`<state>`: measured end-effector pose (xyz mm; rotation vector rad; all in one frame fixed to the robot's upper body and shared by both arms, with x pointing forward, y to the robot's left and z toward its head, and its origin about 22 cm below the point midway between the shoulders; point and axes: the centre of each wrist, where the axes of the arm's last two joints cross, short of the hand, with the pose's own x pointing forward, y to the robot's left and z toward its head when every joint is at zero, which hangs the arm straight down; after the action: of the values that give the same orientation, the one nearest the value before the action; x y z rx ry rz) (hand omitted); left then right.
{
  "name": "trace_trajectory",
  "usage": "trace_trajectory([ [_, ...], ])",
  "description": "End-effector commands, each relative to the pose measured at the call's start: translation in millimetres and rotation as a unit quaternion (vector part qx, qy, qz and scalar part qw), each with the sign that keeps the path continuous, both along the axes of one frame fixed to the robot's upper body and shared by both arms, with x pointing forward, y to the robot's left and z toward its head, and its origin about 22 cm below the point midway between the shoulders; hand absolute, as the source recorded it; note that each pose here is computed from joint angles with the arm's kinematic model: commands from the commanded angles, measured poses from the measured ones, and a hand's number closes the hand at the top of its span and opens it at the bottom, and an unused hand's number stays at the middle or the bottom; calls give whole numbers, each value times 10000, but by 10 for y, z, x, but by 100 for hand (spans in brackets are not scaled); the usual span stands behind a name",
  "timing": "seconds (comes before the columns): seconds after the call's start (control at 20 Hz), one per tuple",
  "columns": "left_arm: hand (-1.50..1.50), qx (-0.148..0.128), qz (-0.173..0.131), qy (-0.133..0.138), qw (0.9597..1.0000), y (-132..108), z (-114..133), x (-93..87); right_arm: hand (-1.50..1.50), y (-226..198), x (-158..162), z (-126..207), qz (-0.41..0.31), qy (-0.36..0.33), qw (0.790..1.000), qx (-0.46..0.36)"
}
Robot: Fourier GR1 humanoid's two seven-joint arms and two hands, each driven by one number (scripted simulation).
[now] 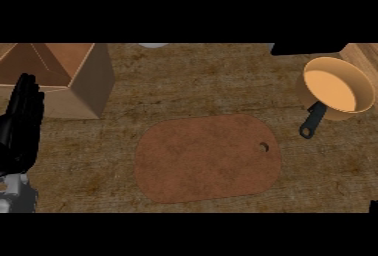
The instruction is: Pick the tomato from the cutting board and place it in the pot
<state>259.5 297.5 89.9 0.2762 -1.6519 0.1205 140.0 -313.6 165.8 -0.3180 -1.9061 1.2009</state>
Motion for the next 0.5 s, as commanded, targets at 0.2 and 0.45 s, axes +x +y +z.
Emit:
trace_trajectory([
  [0.2, 0, -114, -342, 235, 9991, -57, -231, 15, 150, -789, 124, 552, -1206, -711, 9852, 991],
  [0.45, 0, -79, -463, 180, 9987, -173, -171, 227, 150, -1074, 336, 1014, -1496, -441, 9809, 1166],
])
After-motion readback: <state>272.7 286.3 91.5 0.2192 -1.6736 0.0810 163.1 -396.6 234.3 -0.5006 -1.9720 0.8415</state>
